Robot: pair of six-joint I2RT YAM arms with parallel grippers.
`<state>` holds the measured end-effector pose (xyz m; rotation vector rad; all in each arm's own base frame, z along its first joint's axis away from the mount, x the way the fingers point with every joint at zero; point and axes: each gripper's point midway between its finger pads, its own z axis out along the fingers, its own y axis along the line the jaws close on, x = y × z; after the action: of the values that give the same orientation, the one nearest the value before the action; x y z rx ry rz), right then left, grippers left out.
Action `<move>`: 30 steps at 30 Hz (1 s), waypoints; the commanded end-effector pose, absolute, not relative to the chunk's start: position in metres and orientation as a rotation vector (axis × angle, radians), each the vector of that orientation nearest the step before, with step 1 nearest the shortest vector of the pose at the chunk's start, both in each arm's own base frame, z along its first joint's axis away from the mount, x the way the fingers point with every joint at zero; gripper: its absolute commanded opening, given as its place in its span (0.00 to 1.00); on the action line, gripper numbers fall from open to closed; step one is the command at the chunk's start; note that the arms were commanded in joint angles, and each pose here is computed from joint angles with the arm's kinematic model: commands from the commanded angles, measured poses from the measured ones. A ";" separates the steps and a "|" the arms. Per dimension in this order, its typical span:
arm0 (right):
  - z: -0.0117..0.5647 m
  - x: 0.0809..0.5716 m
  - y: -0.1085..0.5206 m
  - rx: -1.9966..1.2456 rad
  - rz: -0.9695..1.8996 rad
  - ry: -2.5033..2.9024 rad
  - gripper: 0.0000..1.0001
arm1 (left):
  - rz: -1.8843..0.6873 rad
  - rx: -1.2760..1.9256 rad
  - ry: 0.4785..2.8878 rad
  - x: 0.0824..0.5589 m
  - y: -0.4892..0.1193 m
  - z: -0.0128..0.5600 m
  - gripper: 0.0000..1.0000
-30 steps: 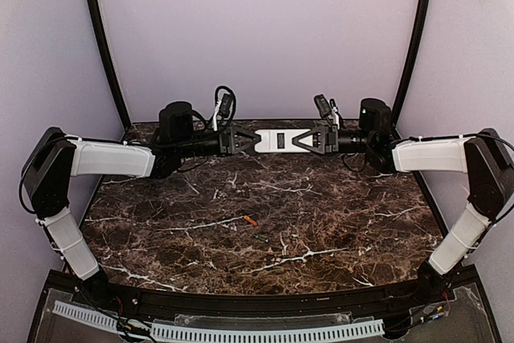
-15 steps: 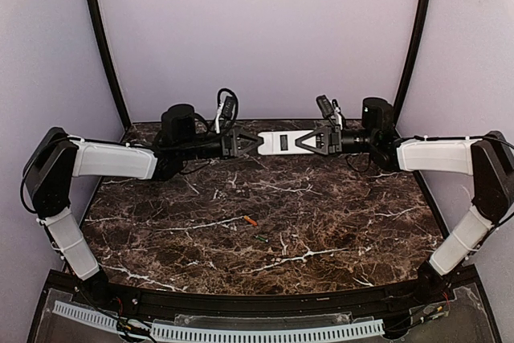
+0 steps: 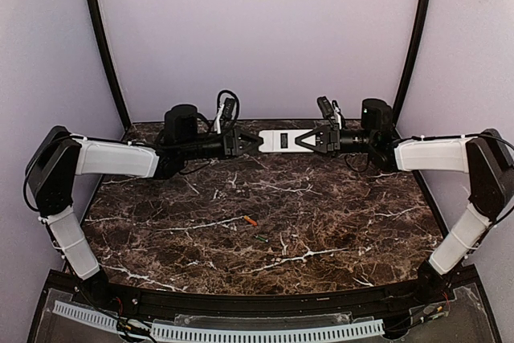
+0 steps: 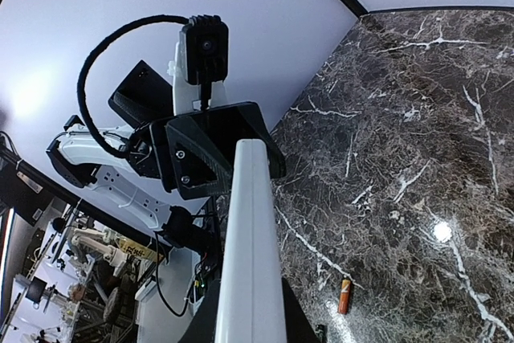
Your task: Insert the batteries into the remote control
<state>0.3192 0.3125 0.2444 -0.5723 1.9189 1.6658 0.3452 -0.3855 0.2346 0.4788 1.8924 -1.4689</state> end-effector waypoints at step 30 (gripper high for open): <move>0.273 0.307 0.321 -0.663 1.727 1.806 0.00 | -1.276 0.403 2.090 0.365 -0.372 0.200 0.35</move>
<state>0.3221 0.3206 0.2421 -0.5411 1.9461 1.6885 0.3528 -0.3941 0.2264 0.5016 1.9847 -1.3808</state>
